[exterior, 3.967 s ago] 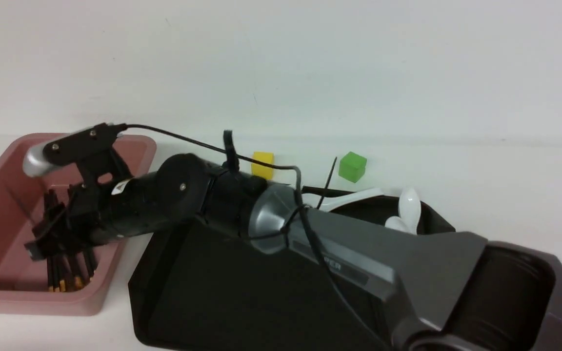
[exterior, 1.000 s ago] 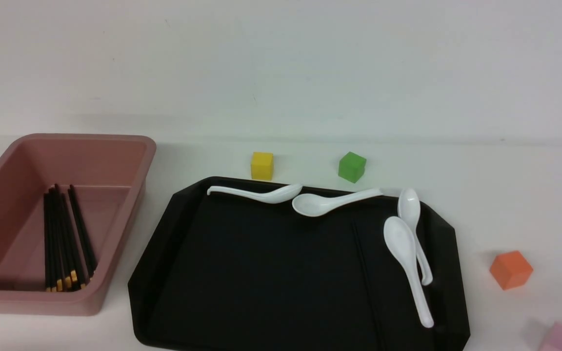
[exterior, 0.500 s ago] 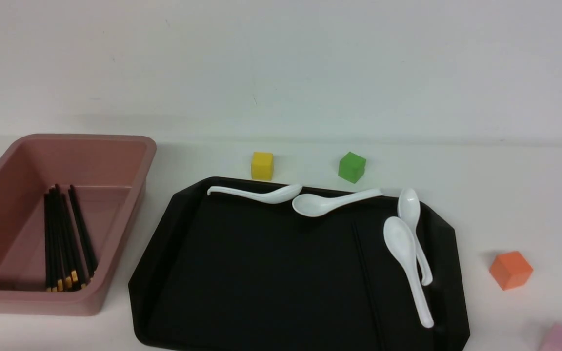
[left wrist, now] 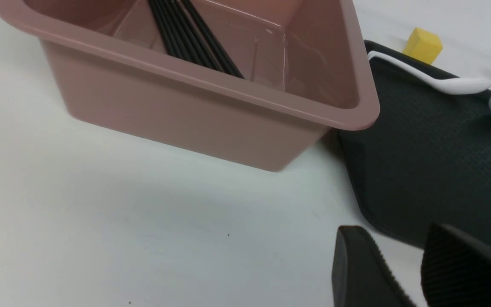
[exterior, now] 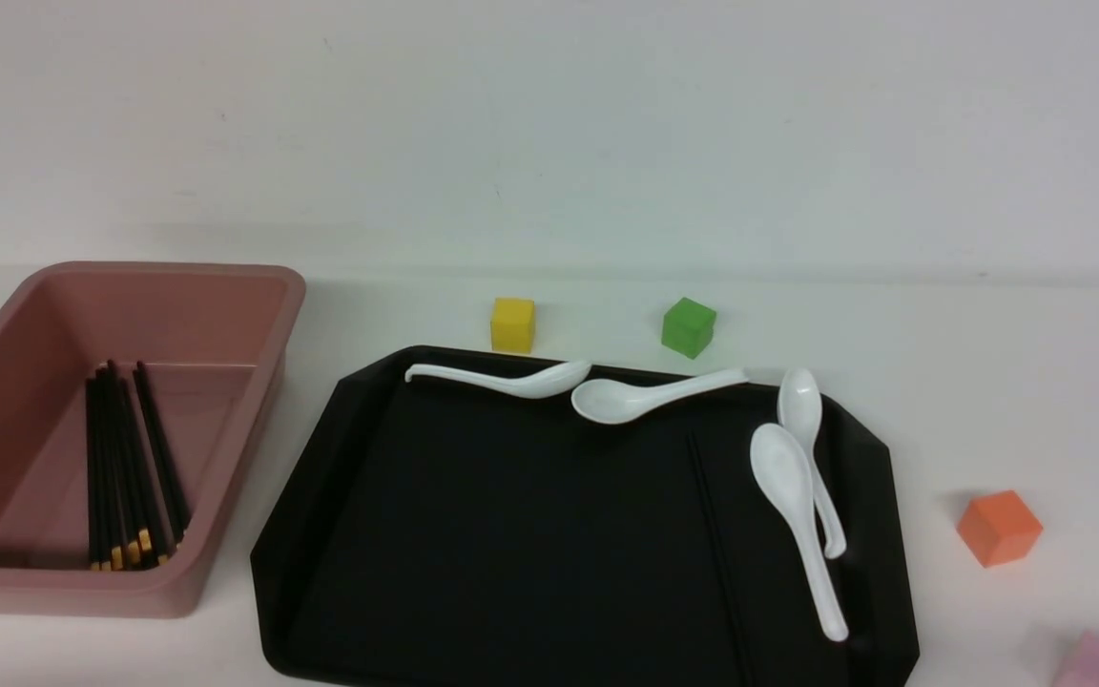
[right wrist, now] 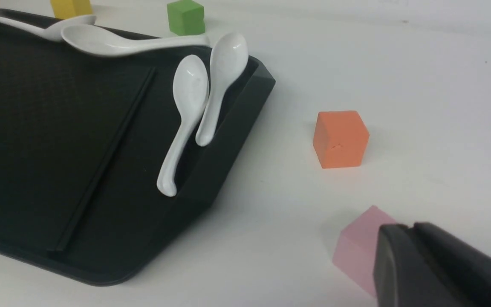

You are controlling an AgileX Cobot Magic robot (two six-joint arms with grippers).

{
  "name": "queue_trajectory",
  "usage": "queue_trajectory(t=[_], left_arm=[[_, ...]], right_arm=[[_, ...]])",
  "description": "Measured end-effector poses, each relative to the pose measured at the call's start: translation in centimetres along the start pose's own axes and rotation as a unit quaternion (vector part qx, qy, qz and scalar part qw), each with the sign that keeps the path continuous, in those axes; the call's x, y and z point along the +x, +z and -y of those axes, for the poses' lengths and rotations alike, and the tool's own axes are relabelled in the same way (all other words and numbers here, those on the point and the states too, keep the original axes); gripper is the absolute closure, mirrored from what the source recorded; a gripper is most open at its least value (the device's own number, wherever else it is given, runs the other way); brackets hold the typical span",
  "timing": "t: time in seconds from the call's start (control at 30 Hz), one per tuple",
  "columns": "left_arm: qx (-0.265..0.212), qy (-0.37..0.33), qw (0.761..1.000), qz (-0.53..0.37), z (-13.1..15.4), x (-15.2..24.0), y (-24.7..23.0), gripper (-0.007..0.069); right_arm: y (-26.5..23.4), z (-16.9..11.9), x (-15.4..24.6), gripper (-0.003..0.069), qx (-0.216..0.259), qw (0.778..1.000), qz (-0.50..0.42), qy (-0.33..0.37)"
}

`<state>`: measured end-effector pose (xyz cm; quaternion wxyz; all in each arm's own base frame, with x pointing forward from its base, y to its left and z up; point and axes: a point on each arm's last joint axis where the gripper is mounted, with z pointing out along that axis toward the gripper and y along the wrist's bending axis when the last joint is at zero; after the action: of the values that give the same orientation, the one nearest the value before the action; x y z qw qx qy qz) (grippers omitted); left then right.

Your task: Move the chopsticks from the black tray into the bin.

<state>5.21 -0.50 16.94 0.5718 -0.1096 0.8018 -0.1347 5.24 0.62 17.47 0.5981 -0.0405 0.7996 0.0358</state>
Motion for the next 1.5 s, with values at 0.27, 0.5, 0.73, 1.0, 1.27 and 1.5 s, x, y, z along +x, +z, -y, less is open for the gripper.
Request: queue_trajectory(t=[0.27,0.5,0.73,1.0,1.27,1.5], left_arm=[[0.000,0.000,1.000,0.000,0.00,0.00,0.00,0.0387],[0.000,0.000,1.000,0.000,0.00,0.00,0.00,0.0387],[0.000,0.000,1.000,0.000,0.00,0.00,0.00,0.0386],[0.000,0.000,1.000,0.000,0.00,0.00,0.00,0.0386],[0.000,0.000,1.000,0.000,0.00,0.00,0.00,0.0386],[0.000,0.000,1.000,0.000,0.00,0.00,0.00,0.0386]], right_arm=[[0.00,0.00,0.00,0.0583,0.000,1.000,0.000,0.000],[0.00,0.00,0.00,0.0573,0.000,1.000,0.000,0.000],[0.00,0.00,0.00,0.0564,0.000,1.000,0.000,0.000],[0.00,0.00,0.00,0.0554,0.000,1.000,0.000,0.000],[0.00,0.00,0.00,0.0545,0.000,1.000,0.000,0.000],[0.00,0.00,0.00,0.0541,0.000,1.000,0.000,0.000]])
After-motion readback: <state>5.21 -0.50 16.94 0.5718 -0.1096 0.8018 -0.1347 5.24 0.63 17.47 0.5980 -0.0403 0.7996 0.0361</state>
